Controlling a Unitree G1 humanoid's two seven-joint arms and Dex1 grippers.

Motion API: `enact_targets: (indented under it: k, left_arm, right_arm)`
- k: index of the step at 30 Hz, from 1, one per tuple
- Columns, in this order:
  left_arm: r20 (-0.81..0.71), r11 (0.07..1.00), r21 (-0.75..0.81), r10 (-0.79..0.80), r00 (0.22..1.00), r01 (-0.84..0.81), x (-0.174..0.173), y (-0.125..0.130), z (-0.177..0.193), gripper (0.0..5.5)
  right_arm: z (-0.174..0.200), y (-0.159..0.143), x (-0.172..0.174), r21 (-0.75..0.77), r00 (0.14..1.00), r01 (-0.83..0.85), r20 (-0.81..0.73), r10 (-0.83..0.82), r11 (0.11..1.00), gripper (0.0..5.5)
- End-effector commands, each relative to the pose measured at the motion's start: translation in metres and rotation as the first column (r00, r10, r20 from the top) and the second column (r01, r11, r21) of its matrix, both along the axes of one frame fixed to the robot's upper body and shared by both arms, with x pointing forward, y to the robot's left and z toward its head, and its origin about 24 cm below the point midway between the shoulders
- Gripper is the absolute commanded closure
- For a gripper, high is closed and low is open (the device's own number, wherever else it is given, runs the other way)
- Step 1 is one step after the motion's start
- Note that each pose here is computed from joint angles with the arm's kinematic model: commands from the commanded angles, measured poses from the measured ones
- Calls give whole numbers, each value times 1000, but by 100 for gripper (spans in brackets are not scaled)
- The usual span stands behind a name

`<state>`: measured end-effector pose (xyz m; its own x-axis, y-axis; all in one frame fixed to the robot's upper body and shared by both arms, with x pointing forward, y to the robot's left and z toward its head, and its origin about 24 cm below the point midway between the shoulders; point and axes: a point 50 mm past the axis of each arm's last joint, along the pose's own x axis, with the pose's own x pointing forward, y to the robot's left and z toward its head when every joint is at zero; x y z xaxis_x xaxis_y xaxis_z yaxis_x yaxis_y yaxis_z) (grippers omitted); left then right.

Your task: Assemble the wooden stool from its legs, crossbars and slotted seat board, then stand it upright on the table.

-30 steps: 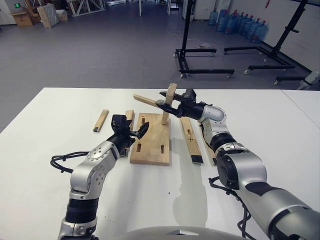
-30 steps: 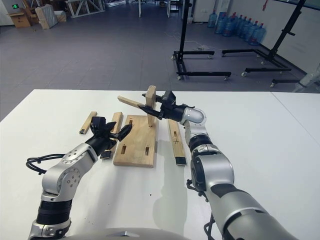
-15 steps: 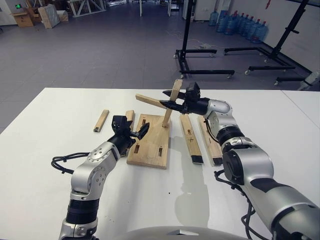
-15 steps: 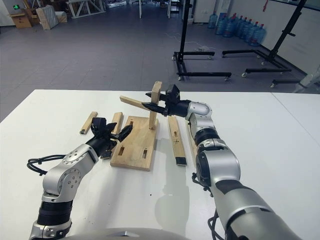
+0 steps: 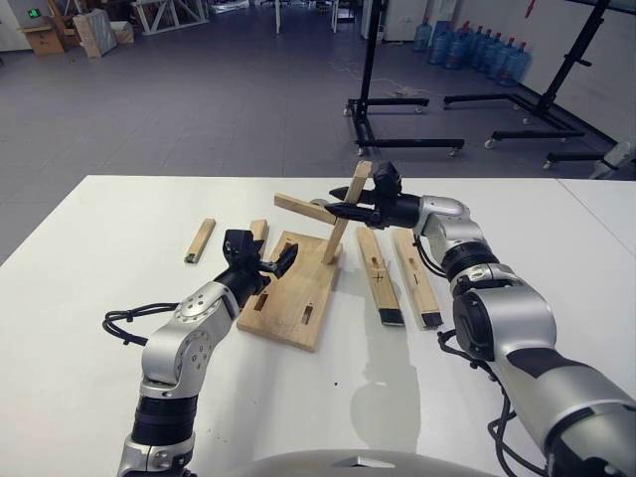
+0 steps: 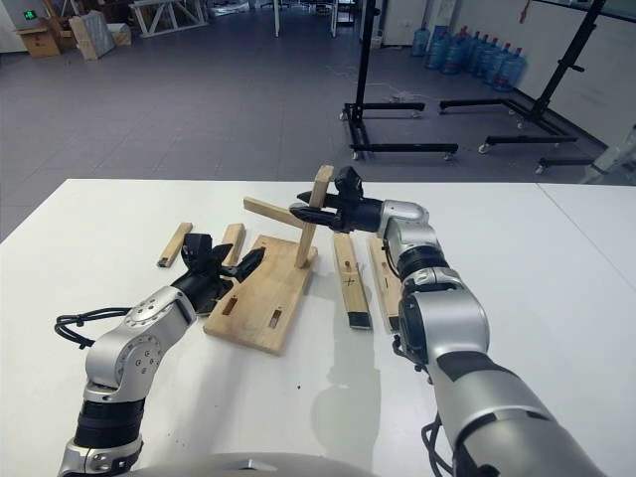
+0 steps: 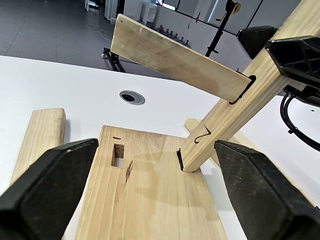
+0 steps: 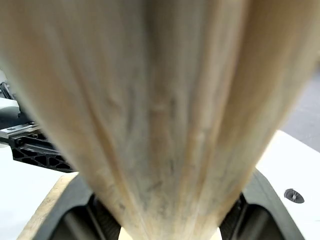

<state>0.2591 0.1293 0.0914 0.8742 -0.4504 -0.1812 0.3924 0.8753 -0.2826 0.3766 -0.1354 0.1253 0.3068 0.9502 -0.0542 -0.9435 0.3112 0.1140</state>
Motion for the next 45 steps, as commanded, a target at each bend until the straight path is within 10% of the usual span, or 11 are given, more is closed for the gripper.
enact_targets:
  k: [1, 10, 23, 31, 36, 45]
  left_arm:
    - [0, 1000, 5, -4, 1000, 4, 0, -2, 0, 124]
    - [-4, 1000, 5, -5, 1000, 5, -1, -3, -1, 124]
    - [-1, 1000, 5, -1, 1000, 1, 0, -2, 0, 124]
    - [90, 998, -9, 57, 994, -57, 10, 29, 27, 124]
    - [93, 962, -59, 272, 958, -267, -18, 72, 36, 124]
    - [-18, 903, -79, 423, 906, -423, -27, 82, 14, 124]
  right_arm:
    - [-36, -4, -9, -106, 986, 35, -157, -52, 994, 344]
    - [-32, -2, -5, -62, 985, 85, -147, -93, 994, 344]
    - [-24, -11, -5, -25, 982, 68, -174, -71, 997, 102]
    - [-26, -116, -37, -131, 967, 224, -96, -237, 966, 65]
    - [5, -122, -101, -162, 755, 654, 193, -626, 739, 65]
    - [-53, -78, -125, -423, 429, 809, -49, -902, 408, 65]
